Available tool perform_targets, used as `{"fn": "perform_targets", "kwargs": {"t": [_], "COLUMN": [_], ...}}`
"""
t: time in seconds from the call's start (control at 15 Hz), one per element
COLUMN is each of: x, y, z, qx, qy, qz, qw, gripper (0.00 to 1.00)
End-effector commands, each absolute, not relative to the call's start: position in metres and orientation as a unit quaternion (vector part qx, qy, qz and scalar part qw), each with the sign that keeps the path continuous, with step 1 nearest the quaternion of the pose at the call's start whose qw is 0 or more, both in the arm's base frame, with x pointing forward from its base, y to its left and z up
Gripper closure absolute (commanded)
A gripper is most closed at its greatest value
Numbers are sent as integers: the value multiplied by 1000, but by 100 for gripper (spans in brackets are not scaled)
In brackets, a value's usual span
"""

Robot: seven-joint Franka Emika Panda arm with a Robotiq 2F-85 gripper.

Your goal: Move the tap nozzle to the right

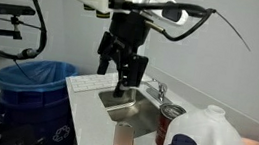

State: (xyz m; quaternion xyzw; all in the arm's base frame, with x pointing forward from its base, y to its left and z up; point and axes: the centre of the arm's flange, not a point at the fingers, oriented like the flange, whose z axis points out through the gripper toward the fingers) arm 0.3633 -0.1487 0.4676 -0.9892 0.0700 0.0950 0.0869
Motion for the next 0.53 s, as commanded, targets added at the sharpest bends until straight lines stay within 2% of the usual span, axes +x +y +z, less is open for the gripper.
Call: {"fn": "perform_targets", "kwargs": {"t": [0.0, 0.47], "x": [368, 388], "y": [-110, -10], "z": [468, 469], "qx": [-993, -993], "qy": [33, -89], "qz": [94, 82], "qw": [56, -8], "gripper": [0, 0]}}
